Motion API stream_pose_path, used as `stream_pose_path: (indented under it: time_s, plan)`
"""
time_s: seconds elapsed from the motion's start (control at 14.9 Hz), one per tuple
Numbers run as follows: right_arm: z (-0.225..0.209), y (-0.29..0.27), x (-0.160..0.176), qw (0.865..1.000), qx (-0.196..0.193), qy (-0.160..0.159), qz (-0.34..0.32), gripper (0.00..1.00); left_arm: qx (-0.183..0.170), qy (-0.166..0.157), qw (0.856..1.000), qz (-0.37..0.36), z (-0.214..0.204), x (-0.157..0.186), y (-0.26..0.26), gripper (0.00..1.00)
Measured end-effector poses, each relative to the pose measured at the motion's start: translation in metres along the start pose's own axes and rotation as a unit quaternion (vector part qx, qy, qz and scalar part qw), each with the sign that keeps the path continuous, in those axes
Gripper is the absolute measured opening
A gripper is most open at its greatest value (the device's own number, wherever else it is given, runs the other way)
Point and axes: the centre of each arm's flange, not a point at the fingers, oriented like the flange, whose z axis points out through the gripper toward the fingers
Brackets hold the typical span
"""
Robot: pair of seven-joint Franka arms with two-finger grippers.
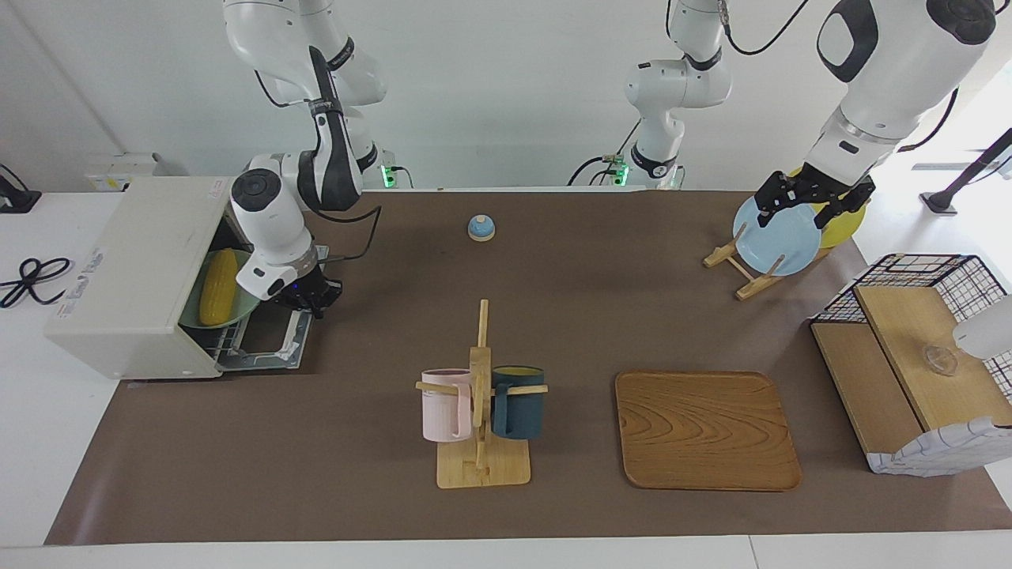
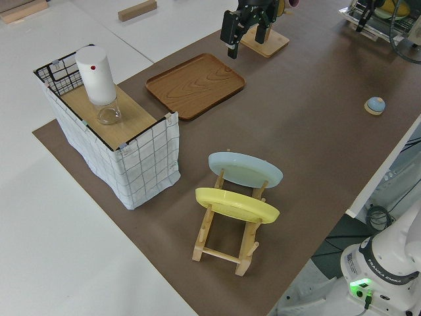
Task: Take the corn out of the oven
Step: 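Reach the right gripper into the open toaster oven toward the plate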
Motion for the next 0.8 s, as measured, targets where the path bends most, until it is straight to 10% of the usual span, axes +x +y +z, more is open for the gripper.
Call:
stream_pose_path:
  time_s: [0.8]
  plan:
    - [0.017,-0.054,0.009,0.999,0.02,-0.007,0.028,0.01,0.0,0.0,1.0,0.0,0.0,0.0,0.0,1.0]
